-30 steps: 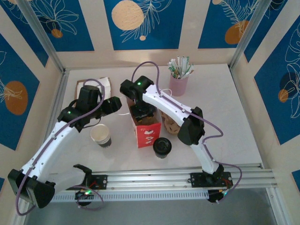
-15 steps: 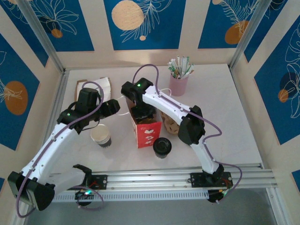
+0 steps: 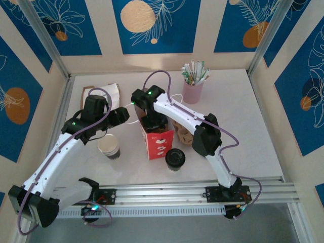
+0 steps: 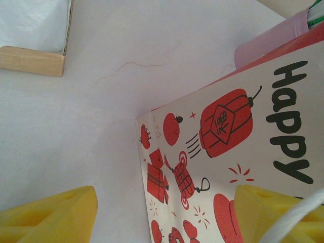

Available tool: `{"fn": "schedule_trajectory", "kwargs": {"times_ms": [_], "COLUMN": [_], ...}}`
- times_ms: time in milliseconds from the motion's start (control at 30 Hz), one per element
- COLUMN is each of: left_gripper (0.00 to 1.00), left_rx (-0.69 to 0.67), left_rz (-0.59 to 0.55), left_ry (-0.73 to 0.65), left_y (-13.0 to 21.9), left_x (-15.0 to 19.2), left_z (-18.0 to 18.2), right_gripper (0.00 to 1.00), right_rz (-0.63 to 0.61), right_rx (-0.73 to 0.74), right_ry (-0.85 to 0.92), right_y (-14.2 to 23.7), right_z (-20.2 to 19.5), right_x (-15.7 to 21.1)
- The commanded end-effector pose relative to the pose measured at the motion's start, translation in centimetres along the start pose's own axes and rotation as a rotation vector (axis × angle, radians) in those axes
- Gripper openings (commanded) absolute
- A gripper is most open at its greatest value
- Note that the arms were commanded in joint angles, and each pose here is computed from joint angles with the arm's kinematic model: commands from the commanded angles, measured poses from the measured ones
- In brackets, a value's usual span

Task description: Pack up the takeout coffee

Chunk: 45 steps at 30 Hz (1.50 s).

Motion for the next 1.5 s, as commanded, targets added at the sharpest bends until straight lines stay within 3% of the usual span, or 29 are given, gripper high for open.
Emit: {"fn": "schedule_trajectory", "kwargs": {"times_ms": [0,533,667,1467], "left_gripper": [0.71,0.71,0.71,0.71], "left_rx": [-0.003,0.003,0.005,0.016], "left_rz": [-0.014,-0.015,-0.017,-0.015], "left_ry": [0.005,0.005,0.006,0.013], "left_y": [0.6,0.7,0.7,0.5], "left_x": [-0.3,-0.3,-0.5,-0.7], "left_z": [0.3,0.2,0.1,-0.2], "right_gripper": [0.38,0.41,0.48,0.67], "right_rz": [0.045,0.060,0.045,-0.024], "right_rx": [0.016,0.010,0.009,-0.030], "right_ry": [0.017,0.019,0.020,0.034], "right_y": [0.5,0.1,0.7,4.0], "right_z": [-0.4,-0.5,-0.6,-0.3], "right_x": [1.7,2.2,2.2,2.0]}}
Point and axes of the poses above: each hand's point on the last joint's axis, 136 mm out from that joint toward the fingers, its own y axis back along the fingers, its own z axis along the line the jaws close on, x = y × z, the point moved 1 cm from there along y, back along the fingers, and after that the axes turned 6 degrees about -y, right-handed, at the moved point
